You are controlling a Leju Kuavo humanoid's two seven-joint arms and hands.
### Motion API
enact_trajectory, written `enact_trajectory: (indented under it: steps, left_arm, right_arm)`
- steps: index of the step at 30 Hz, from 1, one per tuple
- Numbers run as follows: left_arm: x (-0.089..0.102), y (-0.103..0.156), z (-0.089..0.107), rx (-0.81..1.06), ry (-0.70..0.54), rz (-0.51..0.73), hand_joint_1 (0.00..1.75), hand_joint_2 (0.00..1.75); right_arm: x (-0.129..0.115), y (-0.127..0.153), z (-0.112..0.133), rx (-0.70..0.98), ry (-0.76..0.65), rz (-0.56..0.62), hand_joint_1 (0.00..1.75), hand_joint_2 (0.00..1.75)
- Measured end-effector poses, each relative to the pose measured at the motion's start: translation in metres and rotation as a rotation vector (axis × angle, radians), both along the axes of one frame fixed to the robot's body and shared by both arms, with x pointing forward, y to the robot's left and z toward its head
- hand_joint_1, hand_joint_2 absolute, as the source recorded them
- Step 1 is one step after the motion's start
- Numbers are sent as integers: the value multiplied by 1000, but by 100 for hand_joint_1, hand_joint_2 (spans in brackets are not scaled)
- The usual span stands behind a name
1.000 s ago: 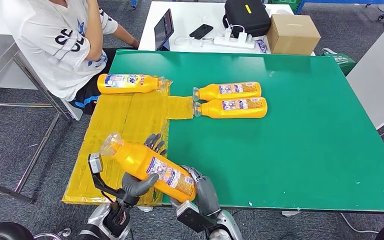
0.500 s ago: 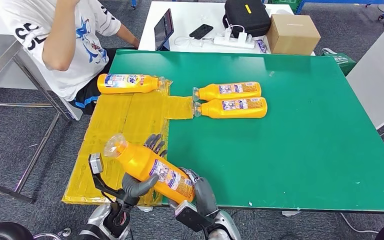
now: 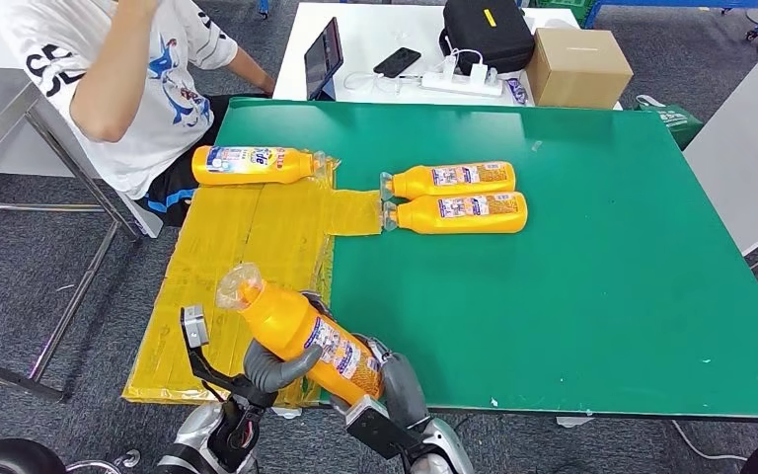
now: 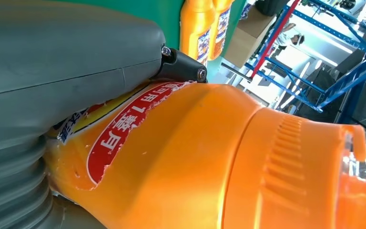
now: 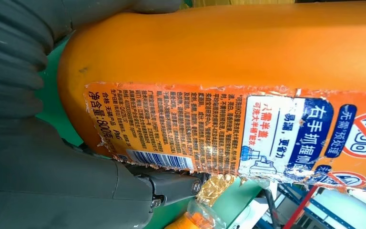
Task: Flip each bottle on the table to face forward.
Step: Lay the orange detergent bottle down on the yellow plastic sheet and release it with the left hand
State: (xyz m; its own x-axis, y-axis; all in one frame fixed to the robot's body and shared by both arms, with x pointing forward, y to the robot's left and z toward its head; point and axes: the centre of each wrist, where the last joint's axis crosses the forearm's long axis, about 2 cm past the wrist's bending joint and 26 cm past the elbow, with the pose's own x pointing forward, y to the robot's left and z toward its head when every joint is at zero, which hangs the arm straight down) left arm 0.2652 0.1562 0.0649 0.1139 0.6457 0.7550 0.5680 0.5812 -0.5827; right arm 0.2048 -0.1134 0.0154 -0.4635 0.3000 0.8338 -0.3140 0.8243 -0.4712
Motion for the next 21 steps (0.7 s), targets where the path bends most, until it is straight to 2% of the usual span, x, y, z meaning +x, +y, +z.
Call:
enact_trajectory:
  steps: [8, 14, 18, 21]
  left_arm:
    - [1, 0, 1, 48, -40, 5, 175, 175]
    - [2, 0, 3, 79, -57, -11, 175, 175]
    - [4, 2, 4, 74, -55, -19, 175, 175]
    - [8, 6, 6, 66, -43, 82, 175, 175]
  right_arm:
    - [0, 1, 0, 33, 24, -11, 168, 175]
    - [2, 5, 5, 64, 16, -37, 171, 175]
    - [2, 7, 7, 74, 6, -58, 0, 0]
    - [4, 8, 12, 103, -12, -106, 0, 0]
